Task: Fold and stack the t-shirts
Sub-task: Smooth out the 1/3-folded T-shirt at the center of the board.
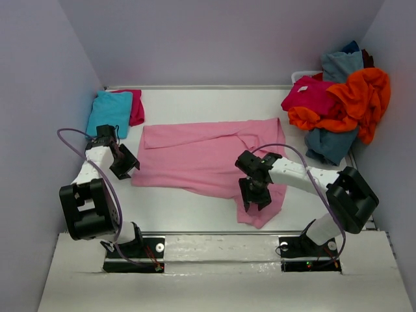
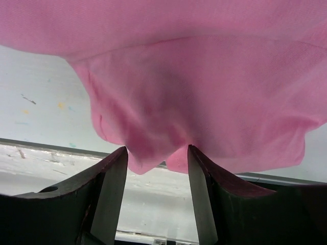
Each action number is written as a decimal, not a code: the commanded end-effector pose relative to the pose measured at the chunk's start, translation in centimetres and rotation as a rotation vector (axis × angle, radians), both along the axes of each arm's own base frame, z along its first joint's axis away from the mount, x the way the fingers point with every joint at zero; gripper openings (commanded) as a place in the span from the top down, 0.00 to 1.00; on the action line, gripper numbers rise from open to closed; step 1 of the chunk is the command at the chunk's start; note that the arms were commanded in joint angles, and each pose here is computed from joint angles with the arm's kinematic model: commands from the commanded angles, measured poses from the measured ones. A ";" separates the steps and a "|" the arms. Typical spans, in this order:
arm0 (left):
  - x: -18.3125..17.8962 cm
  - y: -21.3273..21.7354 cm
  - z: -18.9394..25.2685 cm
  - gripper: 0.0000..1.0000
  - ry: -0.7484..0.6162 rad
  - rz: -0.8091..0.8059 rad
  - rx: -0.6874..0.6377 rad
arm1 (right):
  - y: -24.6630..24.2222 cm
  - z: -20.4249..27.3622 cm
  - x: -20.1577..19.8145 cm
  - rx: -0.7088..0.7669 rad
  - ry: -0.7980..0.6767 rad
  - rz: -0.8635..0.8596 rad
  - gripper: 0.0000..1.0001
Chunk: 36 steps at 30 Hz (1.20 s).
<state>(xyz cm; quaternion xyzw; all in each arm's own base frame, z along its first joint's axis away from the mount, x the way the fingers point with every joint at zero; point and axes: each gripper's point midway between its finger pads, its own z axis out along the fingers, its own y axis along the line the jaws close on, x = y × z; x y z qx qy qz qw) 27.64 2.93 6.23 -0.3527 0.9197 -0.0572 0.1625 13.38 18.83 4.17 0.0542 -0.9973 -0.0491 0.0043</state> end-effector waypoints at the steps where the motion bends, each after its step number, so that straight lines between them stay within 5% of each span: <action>1: 0.0 -0.1 1.6 0.41 -0.034 -0.007 0.007 | 1.5 1.9 1.2 0.066 -0.037 0.012 0.43; 9: 2.0 -0.1 2.7 0.40 -0.081 -0.016 -0.004 | 2.2 4.2 4.1 0.044 -0.143 -0.013 0.43; 26: 12.2 -3.8 2.4 0.43 -0.127 -0.166 -0.086 | 2.1 5.8 18.0 0.070 -0.245 -0.246 0.45; 36: 15.0 -5.9 0.9 0.45 -0.101 -0.216 -0.073 | 3.3 3.4 17.2 0.122 -0.147 -0.219 0.46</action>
